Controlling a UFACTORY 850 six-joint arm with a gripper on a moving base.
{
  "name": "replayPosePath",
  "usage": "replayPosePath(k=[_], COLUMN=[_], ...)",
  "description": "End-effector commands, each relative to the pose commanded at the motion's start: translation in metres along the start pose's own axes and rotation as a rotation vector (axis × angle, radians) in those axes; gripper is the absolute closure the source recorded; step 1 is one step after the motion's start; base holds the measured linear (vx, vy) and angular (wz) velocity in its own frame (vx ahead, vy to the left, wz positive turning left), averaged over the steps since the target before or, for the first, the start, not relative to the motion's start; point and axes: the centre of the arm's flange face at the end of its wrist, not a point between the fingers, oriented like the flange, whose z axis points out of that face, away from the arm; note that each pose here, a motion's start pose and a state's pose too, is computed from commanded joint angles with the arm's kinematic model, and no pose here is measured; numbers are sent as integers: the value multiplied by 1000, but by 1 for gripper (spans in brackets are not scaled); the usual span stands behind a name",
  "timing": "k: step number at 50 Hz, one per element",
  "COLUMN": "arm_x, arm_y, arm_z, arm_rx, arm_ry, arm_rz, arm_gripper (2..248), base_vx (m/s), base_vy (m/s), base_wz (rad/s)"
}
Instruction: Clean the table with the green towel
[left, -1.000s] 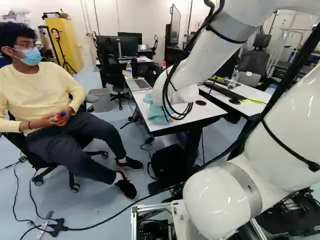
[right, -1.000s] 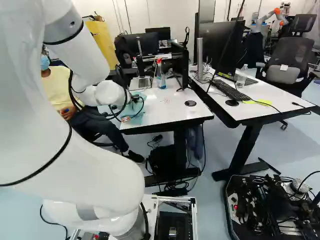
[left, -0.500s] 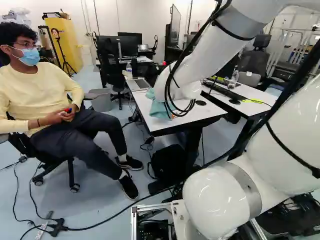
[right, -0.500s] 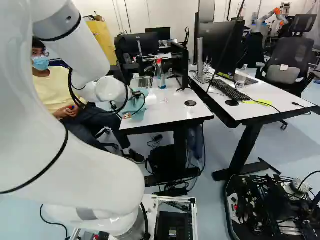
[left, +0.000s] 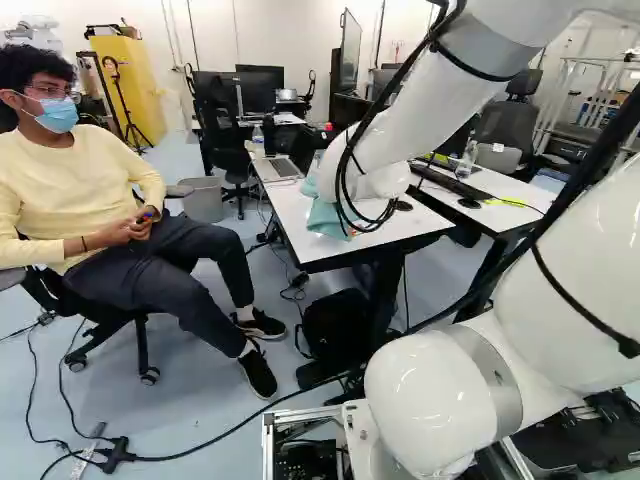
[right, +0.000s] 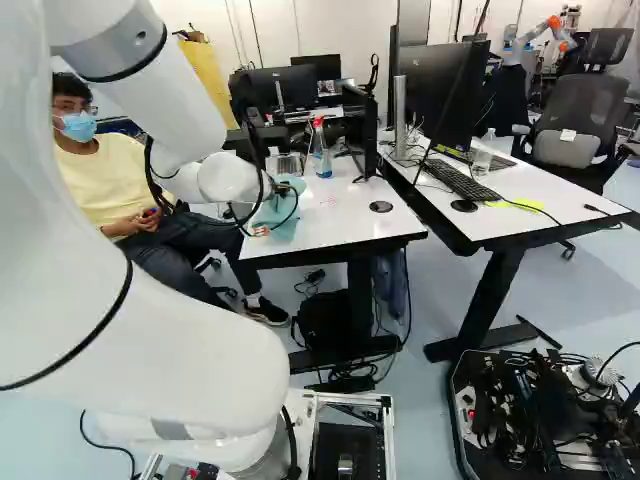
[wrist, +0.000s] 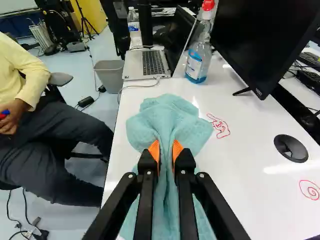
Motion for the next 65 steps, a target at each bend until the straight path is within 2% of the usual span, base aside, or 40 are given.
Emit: replayPosePath(k=[65], arm_x=[-8], arm_y=[90], arm_z=[-11], arm_rx=[-208], arm_ry=[-16], arm_rz=[124], arm_gripper=[200], base_vx=[0], base_vy=[0], base_wz=[0])
